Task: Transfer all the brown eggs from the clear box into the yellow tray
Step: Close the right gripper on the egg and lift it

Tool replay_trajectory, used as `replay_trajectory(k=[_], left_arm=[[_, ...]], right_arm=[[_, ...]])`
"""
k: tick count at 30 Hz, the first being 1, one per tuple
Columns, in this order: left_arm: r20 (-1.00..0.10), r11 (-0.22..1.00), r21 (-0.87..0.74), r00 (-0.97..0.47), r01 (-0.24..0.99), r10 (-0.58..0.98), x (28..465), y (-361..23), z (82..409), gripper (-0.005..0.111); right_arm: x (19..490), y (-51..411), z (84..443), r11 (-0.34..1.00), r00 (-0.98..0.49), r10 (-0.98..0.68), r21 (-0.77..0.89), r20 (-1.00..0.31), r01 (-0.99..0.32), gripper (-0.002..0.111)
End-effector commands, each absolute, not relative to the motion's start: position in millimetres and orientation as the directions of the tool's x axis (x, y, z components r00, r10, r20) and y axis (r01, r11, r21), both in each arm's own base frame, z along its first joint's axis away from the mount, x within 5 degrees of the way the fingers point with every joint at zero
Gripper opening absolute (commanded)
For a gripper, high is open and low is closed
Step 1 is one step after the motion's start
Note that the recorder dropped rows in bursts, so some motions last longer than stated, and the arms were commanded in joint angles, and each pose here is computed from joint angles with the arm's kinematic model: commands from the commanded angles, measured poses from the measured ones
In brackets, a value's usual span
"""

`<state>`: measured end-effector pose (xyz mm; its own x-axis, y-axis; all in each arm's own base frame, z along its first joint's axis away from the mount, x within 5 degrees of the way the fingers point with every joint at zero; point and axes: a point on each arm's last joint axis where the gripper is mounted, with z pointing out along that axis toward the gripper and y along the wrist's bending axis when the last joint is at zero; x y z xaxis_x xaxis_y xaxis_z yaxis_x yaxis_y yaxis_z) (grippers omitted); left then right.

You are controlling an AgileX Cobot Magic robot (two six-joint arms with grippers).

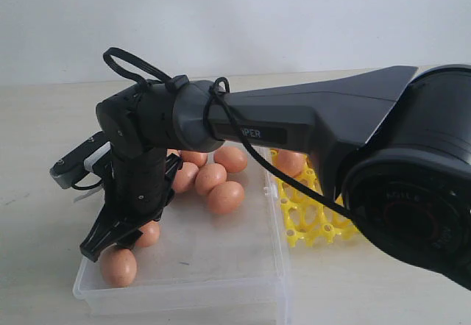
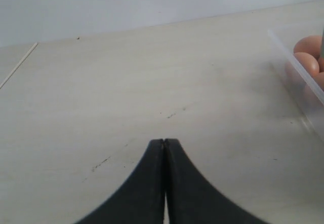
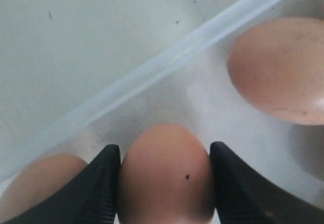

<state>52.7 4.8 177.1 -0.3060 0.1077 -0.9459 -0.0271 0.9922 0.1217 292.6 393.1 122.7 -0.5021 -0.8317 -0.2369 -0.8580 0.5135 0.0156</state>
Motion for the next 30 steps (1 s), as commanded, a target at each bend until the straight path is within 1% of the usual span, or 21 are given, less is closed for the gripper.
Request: replay_trajectory(k=[1, 2, 10, 14, 19, 23, 26, 30], left_arm=[[-0.951, 0.993, 0.116, -0.291, -0.032, 0.102, 52, 5, 179, 0.000], [-0.951, 0.993, 0.116, -0.291, -0.032, 0.102, 52, 5, 179, 0.000], [-0.951, 0.993, 0.116, -0.291, -0.032, 0.102, 52, 5, 179, 0.000], [-0.951, 0.993, 0.116, -0.291, -0.032, 0.102, 52, 5, 179, 0.000], [-0.951, 0.993, 0.116, -0.291, -0.032, 0.102, 52, 5, 179, 0.000], [-0.951, 0.993, 0.116, -0.291, -0.032, 0.102, 52, 5, 179, 0.000], [-0.951, 0.993, 0.116, -0.291, -0.032, 0.102, 52, 5, 179, 0.000], [-0.951, 0.993, 0.116, -0.291, -0.032, 0.102, 52, 5, 179, 0.000]], right_arm=[[294, 395, 127, 0.512, -0.497, -0.829, 0.009, -0.257, -0.859, 0.005], [294, 395, 127, 0.508, -0.492, -0.832, 0.007, -0.257, -0.861, -0.001], [293, 393, 126, 0.484, -0.472, -0.850, 0.004, -0.234, -0.875, 0.000], [292, 393, 136, 0.485, -0.468, -0.844, -0.001, -0.263, -0.875, 0.000], [288, 387, 167, 0.480, -0.420, -0.798, -0.034, -0.432, -0.877, 0.000], [277, 376, 181, 0.512, -0.428, -0.719, -0.001, -0.548, -0.859, 0.000], [267, 360, 186, 0.530, -0.412, -0.667, -0.007, -0.621, -0.848, 0.000], [257, 326, 200, 0.582, -0.405, -0.574, -0.006, -0.712, -0.813, 0.000]])
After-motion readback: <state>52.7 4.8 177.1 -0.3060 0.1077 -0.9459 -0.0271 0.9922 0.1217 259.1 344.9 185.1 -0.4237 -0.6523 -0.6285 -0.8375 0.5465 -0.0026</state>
